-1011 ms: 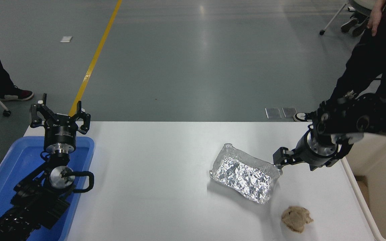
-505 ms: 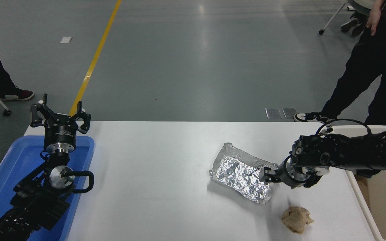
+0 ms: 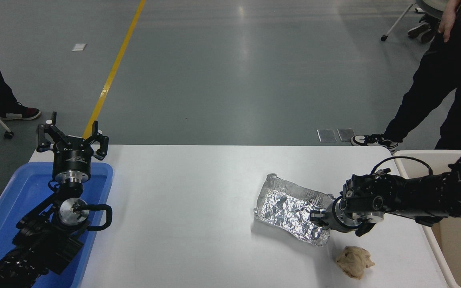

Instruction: Pick up foil plate and place in dustbin

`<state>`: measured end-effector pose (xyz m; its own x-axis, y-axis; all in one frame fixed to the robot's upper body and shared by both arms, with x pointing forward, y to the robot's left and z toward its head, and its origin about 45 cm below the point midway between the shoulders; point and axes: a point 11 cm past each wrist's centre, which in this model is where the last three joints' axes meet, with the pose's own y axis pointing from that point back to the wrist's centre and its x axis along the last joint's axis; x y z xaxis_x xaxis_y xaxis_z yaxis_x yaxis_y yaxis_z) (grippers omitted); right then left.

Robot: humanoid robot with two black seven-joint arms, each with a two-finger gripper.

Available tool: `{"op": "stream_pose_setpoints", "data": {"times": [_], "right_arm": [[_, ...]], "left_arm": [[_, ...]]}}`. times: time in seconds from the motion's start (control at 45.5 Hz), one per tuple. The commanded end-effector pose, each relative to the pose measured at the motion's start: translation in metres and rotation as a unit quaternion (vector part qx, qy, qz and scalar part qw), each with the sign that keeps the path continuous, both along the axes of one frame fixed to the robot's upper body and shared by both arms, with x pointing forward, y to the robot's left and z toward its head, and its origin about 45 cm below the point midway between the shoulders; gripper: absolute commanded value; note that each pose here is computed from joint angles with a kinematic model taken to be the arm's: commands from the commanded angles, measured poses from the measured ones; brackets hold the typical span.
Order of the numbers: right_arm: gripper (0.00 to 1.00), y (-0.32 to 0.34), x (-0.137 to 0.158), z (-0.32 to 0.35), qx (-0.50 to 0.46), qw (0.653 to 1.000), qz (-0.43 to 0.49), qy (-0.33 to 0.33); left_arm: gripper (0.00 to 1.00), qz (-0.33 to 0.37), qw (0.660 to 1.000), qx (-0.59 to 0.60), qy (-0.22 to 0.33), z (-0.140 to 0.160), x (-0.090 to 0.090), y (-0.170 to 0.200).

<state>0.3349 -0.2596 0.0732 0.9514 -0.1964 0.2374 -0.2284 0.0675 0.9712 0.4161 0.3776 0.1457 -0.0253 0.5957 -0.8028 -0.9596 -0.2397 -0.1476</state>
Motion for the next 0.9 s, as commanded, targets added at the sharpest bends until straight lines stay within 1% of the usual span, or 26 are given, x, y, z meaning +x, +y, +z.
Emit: {"op": "stream_pose_setpoints", "data": {"times": [0.0, 0.088, 0.22, 0.33, 0.549, 0.725, 0.879], "right_arm": [[0.0, -0.018, 0.019, 0.038, -0.01, 1.0, -0.003, -0.016], [0.0, -0.027, 0.028, 0.074, -0.022, 0.999, -0.001, -0.024], [0.0, -0.045, 0.031, 0.139, -0.026, 0.999, -0.018, -0.036], [0.0, -0.062, 0.021, 0.206, -0.013, 0.999, -0.031, -0.039], [0.0, -0.056, 0.009, 0.326, 0.001, 0.998, -0.025, -0.061], [0.0, -0.051, 0.007, 0.366, -0.005, 0.996, -0.013, -0.086], [0.0, -0.061, 0.005, 0.368, -0.017, 0.996, -0.025, -0.086]], "left_arm": [[0.99, 0.0, 1.0, 0.001, 0.001, 0.0, 0.0, 0.001], [0.99, 0.0, 1.0, 0.001, 0.0, 0.0, 0.0, 0.0], [0.99, 0.0, 1.0, 0.001, 0.0, 0.0, 0.0, 0.0], [0.99, 0.0, 1.0, 0.001, 0.001, 0.0, 0.0, 0.001], [0.99, 0.001, 1.0, 0.002, 0.001, 0.0, -0.001, 0.002], [0.99, 0.001, 1.0, 0.001, 0.001, 0.0, 0.0, 0.001], [0.99, 0.001, 1.0, 0.001, 0.001, -0.001, -0.001, 0.001]]}}
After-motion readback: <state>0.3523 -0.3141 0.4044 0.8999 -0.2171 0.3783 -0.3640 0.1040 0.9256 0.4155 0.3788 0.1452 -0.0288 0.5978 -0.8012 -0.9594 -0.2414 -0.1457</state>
